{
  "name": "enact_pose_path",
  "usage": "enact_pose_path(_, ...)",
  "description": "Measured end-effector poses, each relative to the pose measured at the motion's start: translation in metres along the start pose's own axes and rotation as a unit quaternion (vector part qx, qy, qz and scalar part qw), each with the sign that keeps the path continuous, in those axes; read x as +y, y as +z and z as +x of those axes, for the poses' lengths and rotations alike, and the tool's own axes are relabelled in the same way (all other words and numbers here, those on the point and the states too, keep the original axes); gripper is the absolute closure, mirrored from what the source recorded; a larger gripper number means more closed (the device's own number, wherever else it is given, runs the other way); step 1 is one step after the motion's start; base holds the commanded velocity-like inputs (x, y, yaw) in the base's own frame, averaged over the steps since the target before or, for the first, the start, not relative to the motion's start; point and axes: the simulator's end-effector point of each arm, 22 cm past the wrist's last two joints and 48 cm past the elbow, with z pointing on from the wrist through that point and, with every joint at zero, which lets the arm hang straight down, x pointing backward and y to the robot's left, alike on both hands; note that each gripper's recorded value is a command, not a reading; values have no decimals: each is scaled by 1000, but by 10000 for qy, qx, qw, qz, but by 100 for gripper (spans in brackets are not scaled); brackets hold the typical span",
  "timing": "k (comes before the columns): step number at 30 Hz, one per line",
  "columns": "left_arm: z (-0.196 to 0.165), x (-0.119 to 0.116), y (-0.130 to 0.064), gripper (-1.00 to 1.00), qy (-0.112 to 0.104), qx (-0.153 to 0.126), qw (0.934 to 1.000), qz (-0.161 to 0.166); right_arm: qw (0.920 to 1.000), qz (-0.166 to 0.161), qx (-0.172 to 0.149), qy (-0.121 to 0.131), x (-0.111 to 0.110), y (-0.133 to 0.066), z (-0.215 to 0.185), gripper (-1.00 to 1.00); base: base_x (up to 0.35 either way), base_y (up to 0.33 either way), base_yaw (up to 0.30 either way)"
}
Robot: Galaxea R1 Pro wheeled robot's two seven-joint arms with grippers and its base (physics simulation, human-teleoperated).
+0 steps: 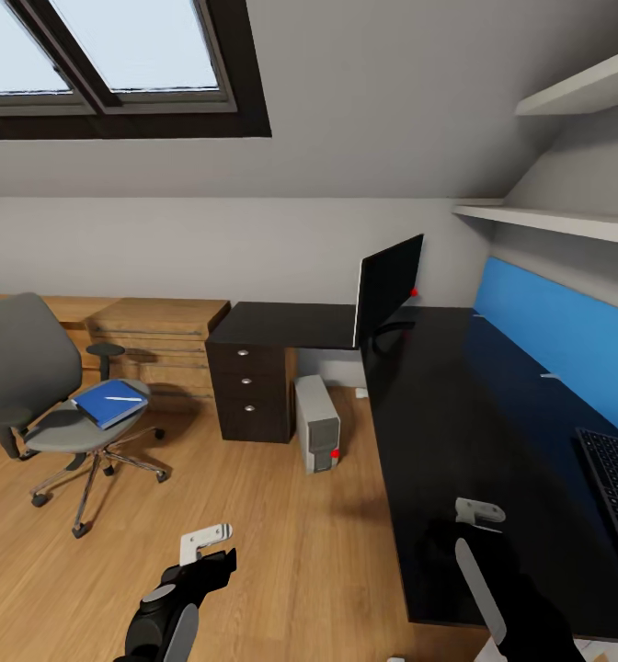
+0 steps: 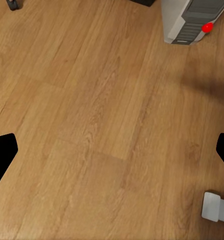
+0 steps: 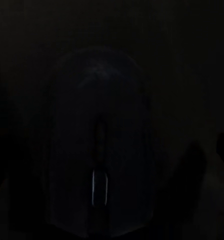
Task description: In the bedroom, organize the workspace by keeping the computer under the desk, ensuring the monitor is on the desk, placing the keyboard on the desk next to the monitor, placing the mouse on the desk next to the keyboard, moving the folder from the swivel chair onto the desk next to the mouse, stacking the notebook on top of the folder with the pen on top of the notebook, and positioning the swivel chair next to the desk.
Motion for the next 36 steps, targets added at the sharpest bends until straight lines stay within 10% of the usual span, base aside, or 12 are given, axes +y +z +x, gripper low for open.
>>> enact_pose_path(9, 0, 0, 0, -100, -3, 1, 10000, 2, 10000, -16, -50, 22, 1, 1, -1, -100, 0, 0, 0)
enact_pose_path(10, 0, 0, 0, -100, -2, 1, 10000, 1, 10000, -17, -54, 24, 1, 1, -1, 100, 0, 0, 0)
enact_pose_path(36, -2, 0, -1, -100, 0, -18, 10000, 1, 9998, -48, -202, -10, 4, -4, -13, 100, 0, 0, 0)
